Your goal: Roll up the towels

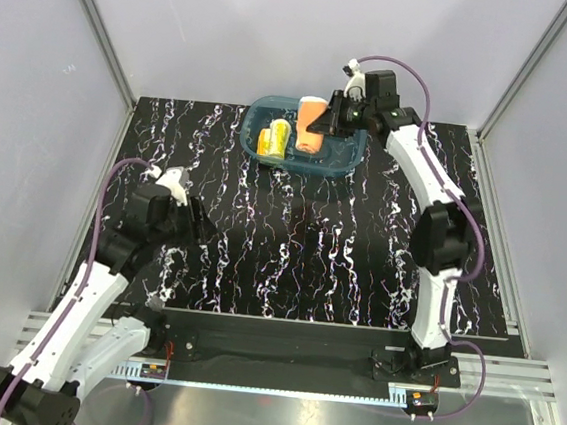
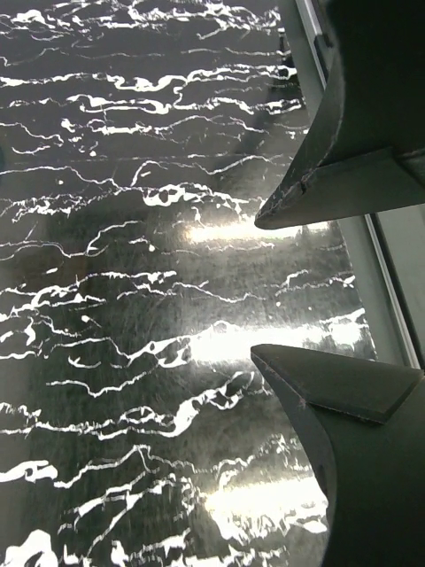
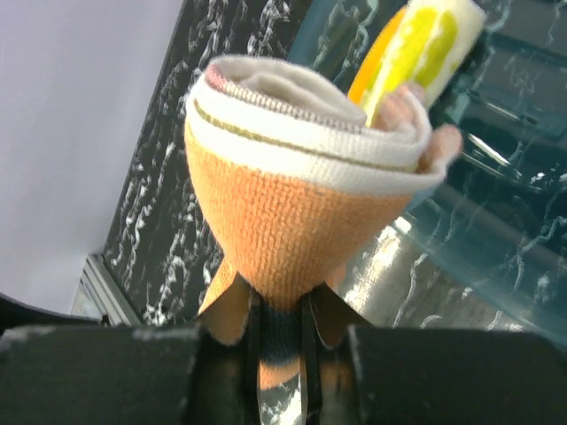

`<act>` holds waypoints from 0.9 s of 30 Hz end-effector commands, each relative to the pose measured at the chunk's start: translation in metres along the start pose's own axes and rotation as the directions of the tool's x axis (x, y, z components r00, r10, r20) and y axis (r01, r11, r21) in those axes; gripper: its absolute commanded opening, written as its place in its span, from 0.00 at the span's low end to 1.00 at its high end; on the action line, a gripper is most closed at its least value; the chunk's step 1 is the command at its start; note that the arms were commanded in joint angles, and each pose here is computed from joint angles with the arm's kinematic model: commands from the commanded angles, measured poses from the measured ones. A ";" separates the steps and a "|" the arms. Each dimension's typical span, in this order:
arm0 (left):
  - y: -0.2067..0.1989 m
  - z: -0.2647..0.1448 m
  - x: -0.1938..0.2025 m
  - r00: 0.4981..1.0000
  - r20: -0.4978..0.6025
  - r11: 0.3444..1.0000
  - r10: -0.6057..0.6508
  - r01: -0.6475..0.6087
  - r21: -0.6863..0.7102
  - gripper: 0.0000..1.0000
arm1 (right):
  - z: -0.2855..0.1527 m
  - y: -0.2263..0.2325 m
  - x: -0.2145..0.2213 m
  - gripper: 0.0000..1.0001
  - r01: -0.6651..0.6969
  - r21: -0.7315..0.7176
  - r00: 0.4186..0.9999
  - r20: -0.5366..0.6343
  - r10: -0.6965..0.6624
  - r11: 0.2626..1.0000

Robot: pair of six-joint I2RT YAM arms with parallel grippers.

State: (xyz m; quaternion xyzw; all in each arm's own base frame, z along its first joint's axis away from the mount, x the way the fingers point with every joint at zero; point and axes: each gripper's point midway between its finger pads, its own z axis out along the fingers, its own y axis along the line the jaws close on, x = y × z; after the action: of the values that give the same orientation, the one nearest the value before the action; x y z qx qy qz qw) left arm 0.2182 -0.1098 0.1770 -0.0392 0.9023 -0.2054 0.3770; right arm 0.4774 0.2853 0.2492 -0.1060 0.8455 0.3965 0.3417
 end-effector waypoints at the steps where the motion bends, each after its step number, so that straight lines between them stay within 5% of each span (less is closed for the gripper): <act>1: -0.006 -0.013 -0.020 0.994 0.092 0.998 0.058 -0.060 0.019 0.60 | 0.019 -0.012 -0.009 0.00 0.019 -0.073 0.998 -0.058 -0.023 0.997; 11: -0.006 -0.011 -0.021 0.994 0.099 0.998 0.054 -0.057 0.025 0.60 | 0.081 -0.085 -0.033 0.00 -0.060 -0.112 0.998 -0.010 0.059 0.992; 24: -0.005 -0.005 -0.017 0.996 0.071 0.998 0.052 -0.054 0.023 0.60 | 0.135 -0.155 0.021 0.00 -0.130 -0.048 0.989 -0.079 0.126 0.990; 27: -0.005 -0.005 -0.018 0.996 0.073 0.998 0.052 -0.054 0.023 0.60 | 0.140 -0.171 0.033 0.09 -0.143 0.005 0.985 -0.094 0.143 0.990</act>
State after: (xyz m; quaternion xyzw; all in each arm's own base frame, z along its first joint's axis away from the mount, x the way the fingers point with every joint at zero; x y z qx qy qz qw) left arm 0.2182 -0.1077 0.1807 -0.0245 0.8985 -0.2007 0.3896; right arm 0.5896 0.2757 0.0509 -0.0527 0.8727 0.4189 0.2453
